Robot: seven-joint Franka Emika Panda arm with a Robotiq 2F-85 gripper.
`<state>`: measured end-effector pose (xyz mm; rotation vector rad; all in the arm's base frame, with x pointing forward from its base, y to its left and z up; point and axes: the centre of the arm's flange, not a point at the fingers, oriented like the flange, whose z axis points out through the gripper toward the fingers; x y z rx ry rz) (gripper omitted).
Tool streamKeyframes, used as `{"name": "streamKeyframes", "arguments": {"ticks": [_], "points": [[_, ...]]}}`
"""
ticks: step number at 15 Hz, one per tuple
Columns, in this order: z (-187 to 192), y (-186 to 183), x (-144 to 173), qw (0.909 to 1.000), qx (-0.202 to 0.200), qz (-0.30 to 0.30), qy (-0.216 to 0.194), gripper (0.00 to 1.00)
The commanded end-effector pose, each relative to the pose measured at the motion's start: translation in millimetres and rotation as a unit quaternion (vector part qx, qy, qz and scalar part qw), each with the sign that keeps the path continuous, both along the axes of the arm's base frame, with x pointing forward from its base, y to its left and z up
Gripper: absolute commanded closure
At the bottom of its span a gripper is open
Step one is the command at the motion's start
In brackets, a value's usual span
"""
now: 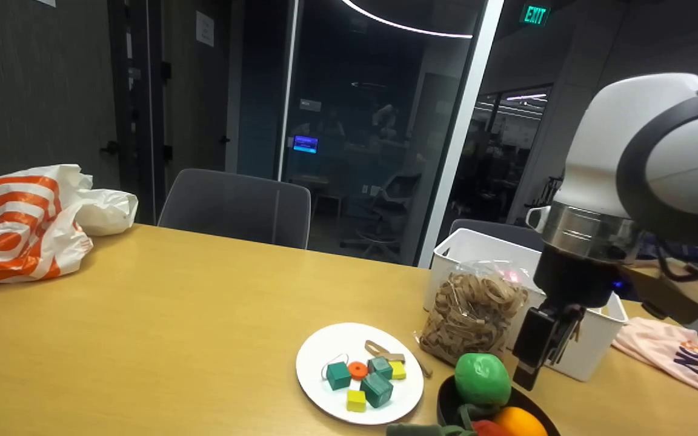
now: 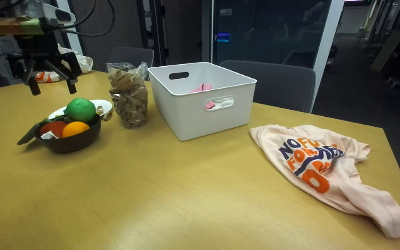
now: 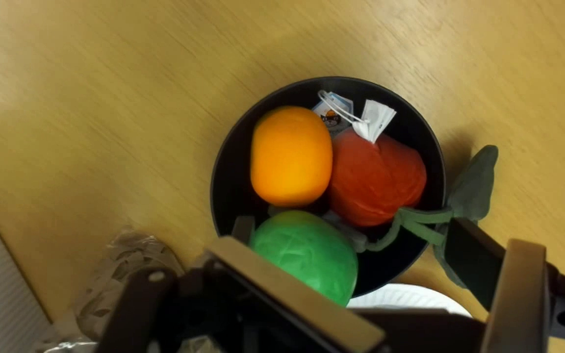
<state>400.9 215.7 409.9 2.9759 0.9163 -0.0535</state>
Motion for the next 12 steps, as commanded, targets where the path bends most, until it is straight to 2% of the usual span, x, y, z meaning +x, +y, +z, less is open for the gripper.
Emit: {"name": "streamKeyframes", "arguments": {"ticks": [1,5,12], "points": [[-3.4,7.1,3.8,0.9999,0.003,0.008,0.008,0.0],[-11.2,12.6,1.9,0.9997,0.006,0.014,0.017,0.0],[-37.2,20.4,5.0,0.9998,-0.01,0.012,-0.01,0.0]]}}
